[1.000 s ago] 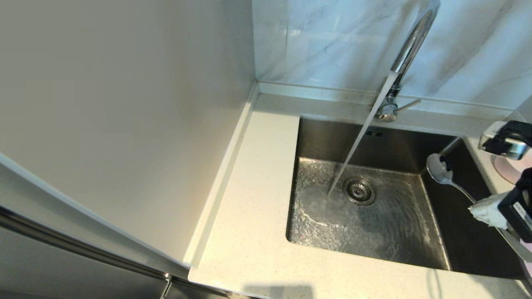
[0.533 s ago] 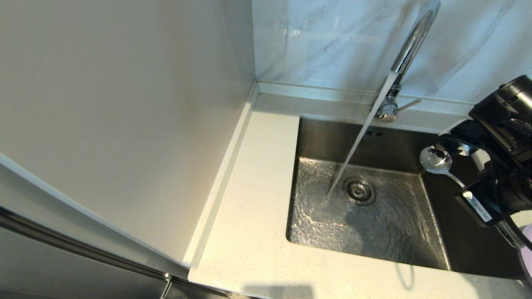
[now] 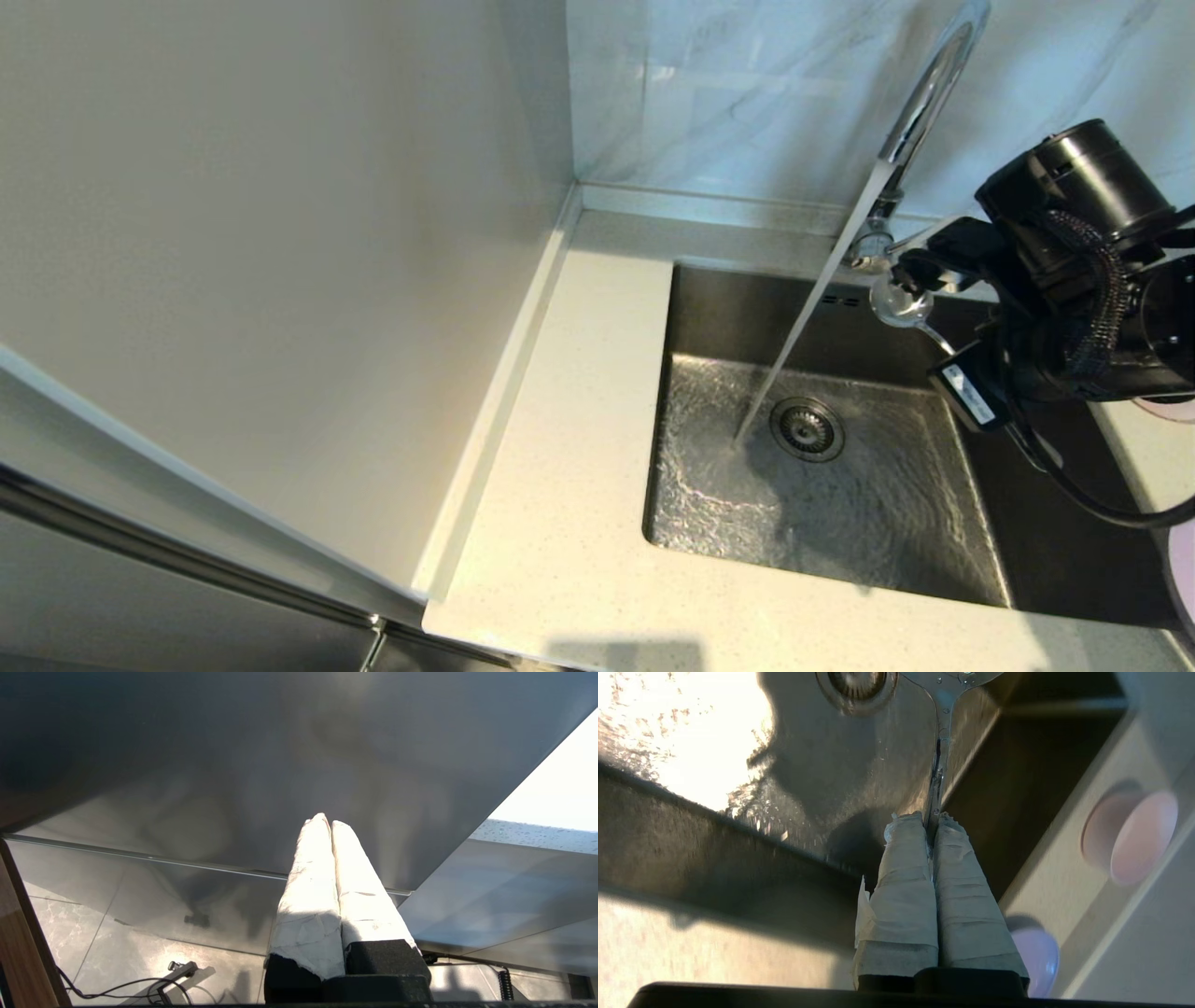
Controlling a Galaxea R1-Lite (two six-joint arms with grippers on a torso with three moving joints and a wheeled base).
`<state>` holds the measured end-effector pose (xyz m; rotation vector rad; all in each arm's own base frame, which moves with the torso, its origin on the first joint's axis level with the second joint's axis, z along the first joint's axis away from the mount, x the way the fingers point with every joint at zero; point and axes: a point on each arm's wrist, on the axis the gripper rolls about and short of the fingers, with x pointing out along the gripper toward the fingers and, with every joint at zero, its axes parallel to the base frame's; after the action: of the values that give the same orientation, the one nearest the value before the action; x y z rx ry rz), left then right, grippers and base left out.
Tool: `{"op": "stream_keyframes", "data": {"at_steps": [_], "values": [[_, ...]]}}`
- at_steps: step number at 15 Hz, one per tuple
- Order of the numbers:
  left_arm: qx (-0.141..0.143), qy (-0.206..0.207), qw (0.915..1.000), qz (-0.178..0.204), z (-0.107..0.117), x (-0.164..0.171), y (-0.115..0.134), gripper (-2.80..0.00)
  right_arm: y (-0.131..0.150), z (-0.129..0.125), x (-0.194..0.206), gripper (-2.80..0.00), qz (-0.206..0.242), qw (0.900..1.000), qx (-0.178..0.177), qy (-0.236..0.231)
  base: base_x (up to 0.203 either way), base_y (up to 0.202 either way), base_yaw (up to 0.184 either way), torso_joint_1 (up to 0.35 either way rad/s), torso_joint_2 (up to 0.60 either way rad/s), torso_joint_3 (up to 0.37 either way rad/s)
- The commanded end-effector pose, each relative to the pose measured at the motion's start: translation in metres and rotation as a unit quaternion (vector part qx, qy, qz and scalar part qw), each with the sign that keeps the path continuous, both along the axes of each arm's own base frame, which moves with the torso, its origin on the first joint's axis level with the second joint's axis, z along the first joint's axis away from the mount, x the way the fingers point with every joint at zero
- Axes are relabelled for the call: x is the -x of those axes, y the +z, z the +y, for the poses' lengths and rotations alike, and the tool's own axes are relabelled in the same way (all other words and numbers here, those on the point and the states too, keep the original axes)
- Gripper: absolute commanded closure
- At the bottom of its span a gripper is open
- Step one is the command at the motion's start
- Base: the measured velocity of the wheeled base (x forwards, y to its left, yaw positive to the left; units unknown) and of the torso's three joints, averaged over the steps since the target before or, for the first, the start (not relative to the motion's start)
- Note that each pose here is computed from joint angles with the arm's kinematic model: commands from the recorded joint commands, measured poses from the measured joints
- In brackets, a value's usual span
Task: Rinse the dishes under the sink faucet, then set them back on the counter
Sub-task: Rinse the spoon
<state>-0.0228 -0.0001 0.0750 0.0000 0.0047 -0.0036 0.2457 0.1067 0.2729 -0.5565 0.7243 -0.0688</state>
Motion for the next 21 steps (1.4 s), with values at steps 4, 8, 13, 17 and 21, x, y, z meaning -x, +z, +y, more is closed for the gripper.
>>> {"op": "stream_keyframes", "data": {"at_steps": [4, 8, 13, 17, 21], "values": [[0.0, 0.0, 1.0, 0.0, 0.0, 0.0, 0.0, 0.0, -0.008, 0.009, -0.017, 0.0, -0.015, 1.0, 0.004, -0.002, 0.0, 0.0, 0.0, 0.0, 0.0, 0.0], [0.0, 0.0, 1.0, 0.0, 0.0, 0.0, 0.0, 0.0, -0.007, 0.012, -0.023, 0.0, -0.022, 1.0, -0.001, -0.003, 0.0, 0.0, 0.0, 0.0, 0.0, 0.0], [0.0, 0.0, 1.0, 0.0, 0.0, 0.0, 0.0, 0.0, -0.006, 0.02, -0.036, 0.0, -0.051, 0.999, -0.015, -0.002, 0.0, 0.0, 0.0, 0.0, 0.0, 0.0], [0.0, 0.0, 1.0, 0.0, 0.0, 0.0, 0.0, 0.0, -0.006, 0.021, -0.038, 0.0, -0.054, 0.998, -0.016, -0.002, 0.0, 0.0, 0.0, 0.0, 0.0, 0.0], [0.0, 0.0, 1.0, 0.0, 0.0, 0.0, 0.0, 0.0, -0.005, 0.02, -0.037, 0.0, -0.056, 0.998, -0.02, -0.004, 0.0, 0.0, 0.0, 0.0, 0.0, 0.0]]}}
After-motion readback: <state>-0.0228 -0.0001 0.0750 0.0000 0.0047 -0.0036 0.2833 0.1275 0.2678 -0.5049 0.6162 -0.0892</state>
